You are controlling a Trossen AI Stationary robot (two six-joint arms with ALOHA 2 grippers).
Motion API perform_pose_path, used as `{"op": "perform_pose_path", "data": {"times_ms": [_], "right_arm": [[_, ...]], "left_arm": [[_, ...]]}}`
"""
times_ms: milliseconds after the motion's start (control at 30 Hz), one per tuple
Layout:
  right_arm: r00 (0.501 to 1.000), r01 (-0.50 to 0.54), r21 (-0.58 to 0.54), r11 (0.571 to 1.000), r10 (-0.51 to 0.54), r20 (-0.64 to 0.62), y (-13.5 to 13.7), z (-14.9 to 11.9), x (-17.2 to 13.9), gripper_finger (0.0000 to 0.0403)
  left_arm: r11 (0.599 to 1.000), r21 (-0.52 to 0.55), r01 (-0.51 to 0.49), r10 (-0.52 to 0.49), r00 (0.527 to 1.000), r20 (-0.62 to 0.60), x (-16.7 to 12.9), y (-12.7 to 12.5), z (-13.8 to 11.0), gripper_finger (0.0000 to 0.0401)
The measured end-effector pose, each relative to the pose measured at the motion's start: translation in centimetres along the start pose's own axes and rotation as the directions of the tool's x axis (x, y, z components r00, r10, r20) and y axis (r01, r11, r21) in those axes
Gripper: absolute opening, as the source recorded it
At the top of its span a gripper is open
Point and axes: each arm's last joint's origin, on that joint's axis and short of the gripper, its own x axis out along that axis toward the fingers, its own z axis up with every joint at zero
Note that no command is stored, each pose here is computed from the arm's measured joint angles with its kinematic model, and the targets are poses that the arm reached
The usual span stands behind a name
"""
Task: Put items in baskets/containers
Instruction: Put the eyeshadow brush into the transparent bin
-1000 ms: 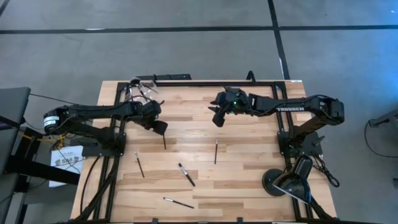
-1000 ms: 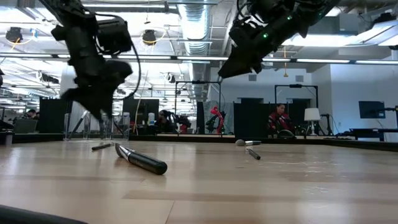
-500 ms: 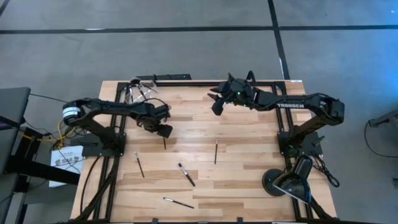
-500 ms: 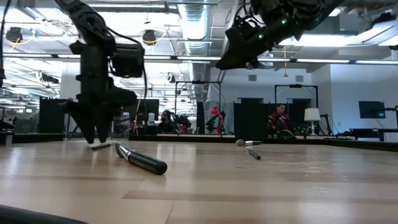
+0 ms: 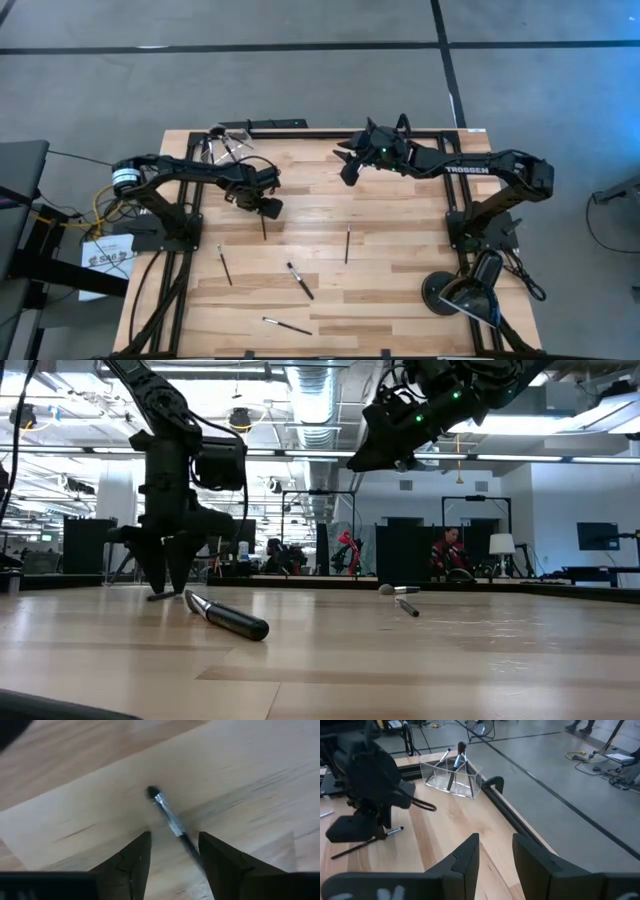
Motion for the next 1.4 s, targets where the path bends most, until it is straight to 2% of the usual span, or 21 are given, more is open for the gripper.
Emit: {"op": "perform_pose_path", "data": {"times_ms": [267,467,667,867,1100,1267,1400], "right_arm": [[1.0,0.001,0.001,1.0,-0.001,0.022,0.0,0.2,0.0,0.0107],[1.0,-0.004,0.002,1.0,0.004,0.015,0.1,0.1,0.0,0.0107],[0.999,-0.05,0.001,0.999,0.05,0.0,0.2,0.0,0.0,0.0107],[0.998,-0.056,0.001,0.998,0.056,-0.021,0.2,-0.2,0.0,0.0107],[0.998,-0.056,0.0,0.998,0.056,-0.031,0.2,-0.3,0.0,0.0107],[0.998,-0.056,0.0,0.998,0.056,-0.035,0.2,-0.4,0.0,0.0107],[0.998,-0.056,0.0,0.998,0.056,-0.041,0.2,-0.4,0.0,0.0107]], "left_arm": [[0.995,0.088,-0.05,0.048,0.999,0.017,0.3,0.2,0.0,0.0132],[0.986,0.148,-0.073,0.067,0.997,0.046,0.1,0.3,0.0,0.0076],[0.97,0.222,-0.097,0.083,0.994,0.073,0.1,0.3,0.1,0.0014],[0.947,0.296,-0.127,0.095,0.988,0.122,0.0,0.3,0.3,0.0019],[0.913,0.391,-0.116,0.028,0.975,0.223,-1.7,0.1,0.6,0.0008],[0.908,0.407,-0.103,-0.052,0.934,0.353,-4.7,0.3,0.5,0.0006],[0.915,0.389,-0.105,-0.098,0.878,0.469,-7.5,1.0,0.1,0.0005]]}}
